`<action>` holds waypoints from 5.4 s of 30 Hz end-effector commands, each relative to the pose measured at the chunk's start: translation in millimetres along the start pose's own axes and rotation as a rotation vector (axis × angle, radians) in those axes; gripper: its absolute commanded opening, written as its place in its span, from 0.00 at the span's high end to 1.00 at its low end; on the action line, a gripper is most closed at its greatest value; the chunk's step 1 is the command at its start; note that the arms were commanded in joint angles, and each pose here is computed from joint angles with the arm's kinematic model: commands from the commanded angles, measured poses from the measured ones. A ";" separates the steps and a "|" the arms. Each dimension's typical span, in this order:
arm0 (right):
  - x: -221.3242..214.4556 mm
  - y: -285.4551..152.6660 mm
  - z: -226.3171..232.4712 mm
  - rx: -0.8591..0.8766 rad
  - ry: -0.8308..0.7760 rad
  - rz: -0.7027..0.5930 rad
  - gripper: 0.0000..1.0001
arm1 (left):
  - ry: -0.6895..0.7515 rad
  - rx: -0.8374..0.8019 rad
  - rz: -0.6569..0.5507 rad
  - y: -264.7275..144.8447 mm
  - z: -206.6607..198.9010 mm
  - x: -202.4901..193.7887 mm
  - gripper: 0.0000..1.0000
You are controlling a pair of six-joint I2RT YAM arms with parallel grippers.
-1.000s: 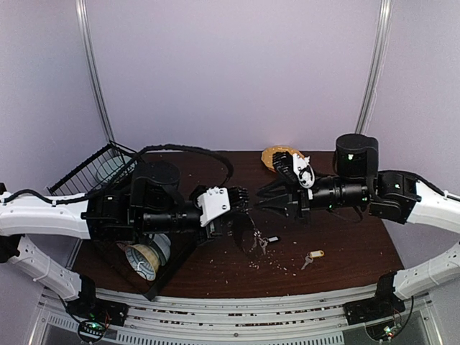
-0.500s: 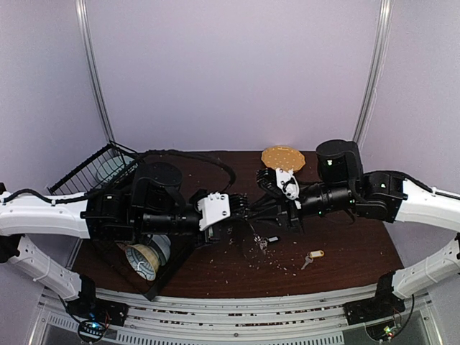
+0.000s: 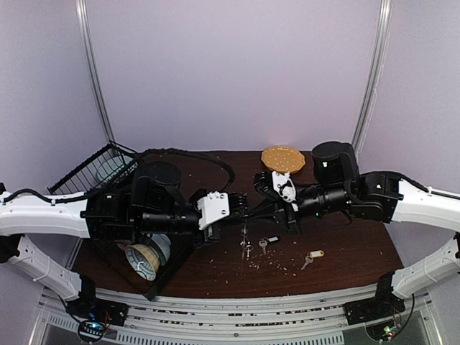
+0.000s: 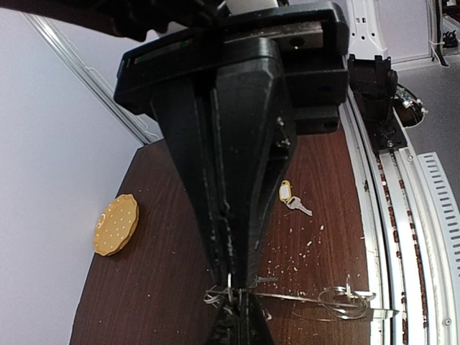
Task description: Put the keys on the keyring
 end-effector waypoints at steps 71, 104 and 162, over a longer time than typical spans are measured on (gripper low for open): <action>55.8 -30.4 22.1 0.103 0.049 -0.424 1.00 | 0.081 -0.202 -0.437 -50.0 -27.6 38.3 0.77; 56.0 -25.4 5.9 -0.035 0.210 -0.645 1.00 | -0.116 -0.036 -0.720 -59.1 -6.4 47.3 0.58; 30.0 -15.8 0.2 -0.051 0.034 -0.173 0.87 | 0.029 0.019 -0.136 -31.2 8.8 39.6 1.00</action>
Point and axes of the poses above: each gripper's point midway between its finger pads, its own y axis out along the fingers, its own z axis along the line the jaws close on, x = y × z, the point moved 5 cm from there along -y, back along the fingers, and after that the axes turned 14 degrees about -y, right-handed, at the moved point
